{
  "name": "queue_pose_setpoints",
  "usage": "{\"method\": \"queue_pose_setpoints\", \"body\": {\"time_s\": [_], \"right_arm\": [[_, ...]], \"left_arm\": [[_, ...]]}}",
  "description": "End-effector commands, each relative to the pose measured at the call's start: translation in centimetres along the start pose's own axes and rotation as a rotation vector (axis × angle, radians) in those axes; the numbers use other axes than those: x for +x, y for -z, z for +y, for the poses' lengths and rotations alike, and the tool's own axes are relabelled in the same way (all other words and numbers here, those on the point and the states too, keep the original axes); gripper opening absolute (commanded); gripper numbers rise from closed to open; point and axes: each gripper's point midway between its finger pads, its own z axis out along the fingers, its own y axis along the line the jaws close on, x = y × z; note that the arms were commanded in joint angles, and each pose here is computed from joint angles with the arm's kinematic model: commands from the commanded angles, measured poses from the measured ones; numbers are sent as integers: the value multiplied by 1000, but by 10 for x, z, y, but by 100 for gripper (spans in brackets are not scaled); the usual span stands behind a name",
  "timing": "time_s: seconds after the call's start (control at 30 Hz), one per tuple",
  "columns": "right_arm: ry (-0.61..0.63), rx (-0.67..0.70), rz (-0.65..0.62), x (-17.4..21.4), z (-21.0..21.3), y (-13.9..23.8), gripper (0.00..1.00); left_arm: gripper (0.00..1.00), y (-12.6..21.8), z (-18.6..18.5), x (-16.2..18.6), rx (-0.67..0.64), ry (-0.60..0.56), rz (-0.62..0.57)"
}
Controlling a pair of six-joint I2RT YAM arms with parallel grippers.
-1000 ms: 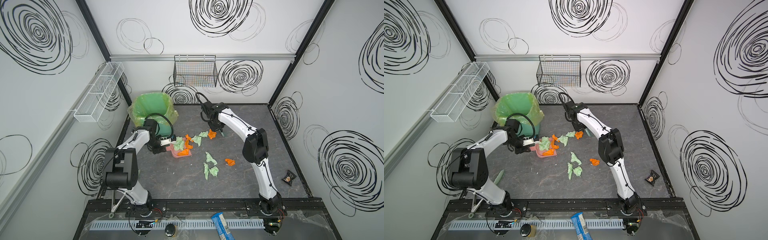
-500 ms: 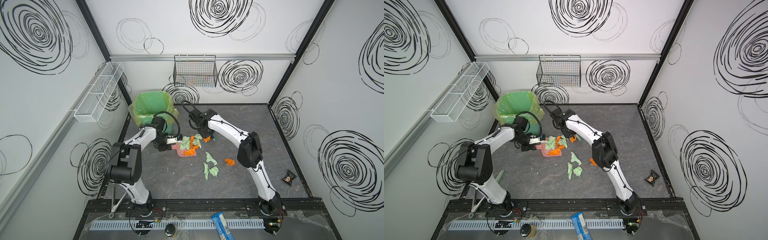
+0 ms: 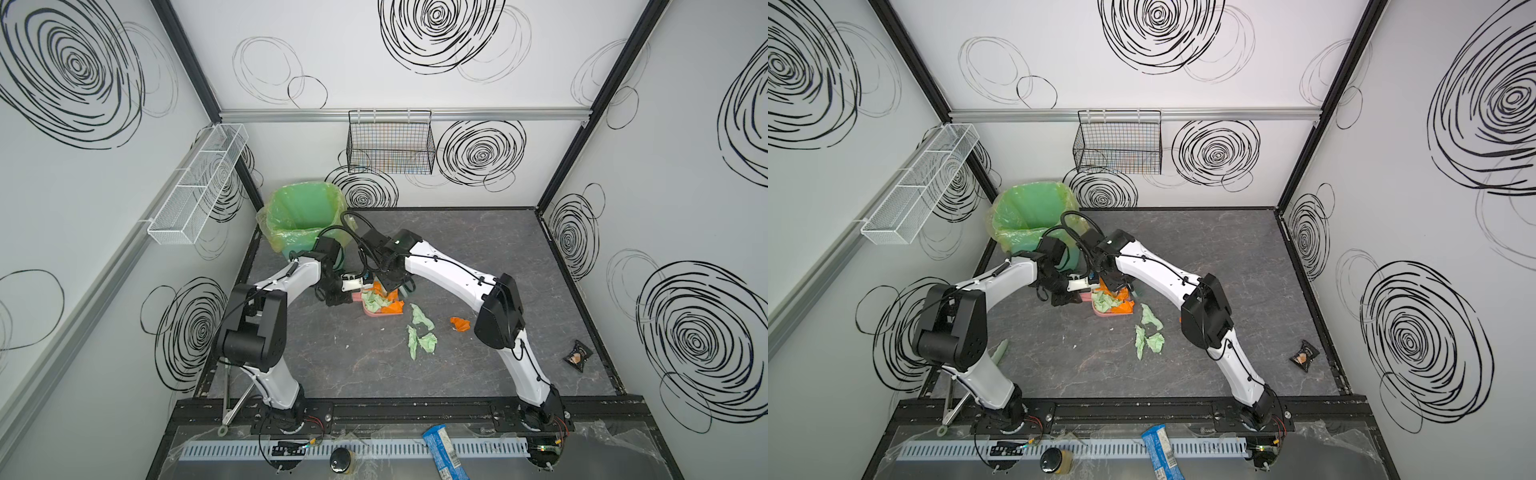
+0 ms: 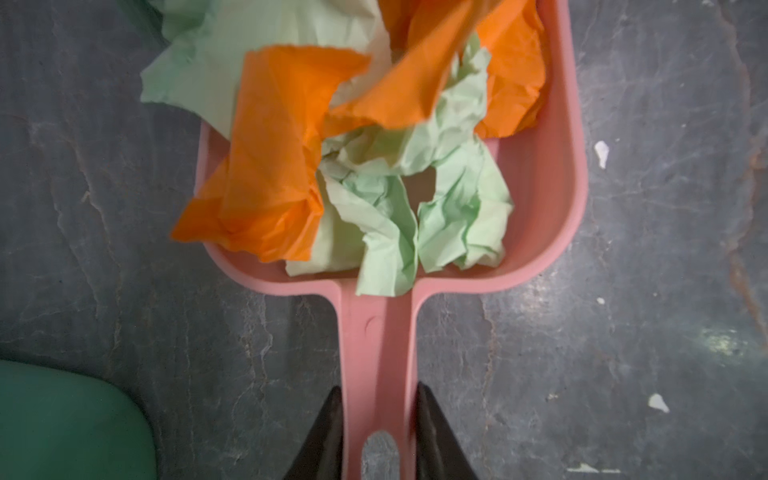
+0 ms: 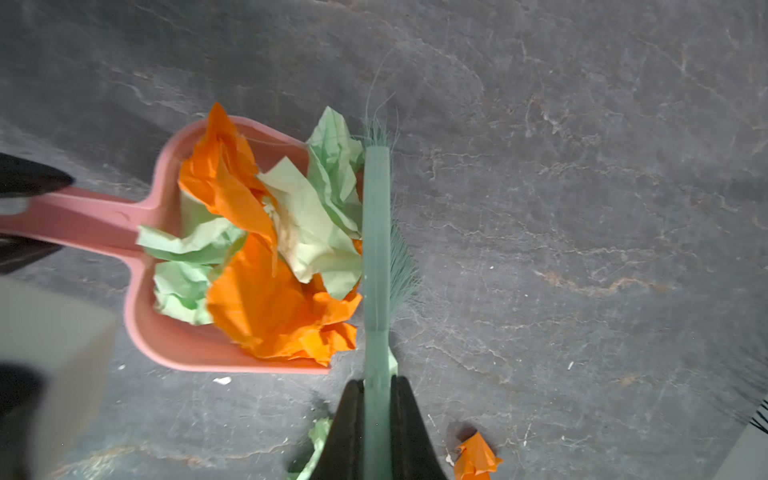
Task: Sweep away the paper scraps from the table
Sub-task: 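Sweep more scraps into the dustpan with the right brush while the left holds it, then lift the loaded dustpan over the green bin with the left while the right withdraws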
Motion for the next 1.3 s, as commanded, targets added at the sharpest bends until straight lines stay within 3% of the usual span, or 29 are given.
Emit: {"method": "queue_pose_setpoints", "body": {"time_s": [0.0, 0.37, 0.67, 0.97, 1.27], "right_arm": [[-26, -70, 23, 17, 14, 23, 0], [-92, 44, 10, 64, -29, 53, 0], [-208, 84, -95, 71, -74, 92, 0], [-318, 103, -121, 97, -122, 99, 0], [-348, 89, -105, 119, -135, 85, 0]], "left_arm": [[0, 3, -8, -12, -1, 21, -66], [0, 16, -25, -16, -26, 30, -186], [0, 33, -20, -23, -51, 28, -257], [0, 97, -23, -37, -137, -27, -296], [0, 155, -34, -42, -168, -80, -287]]}}
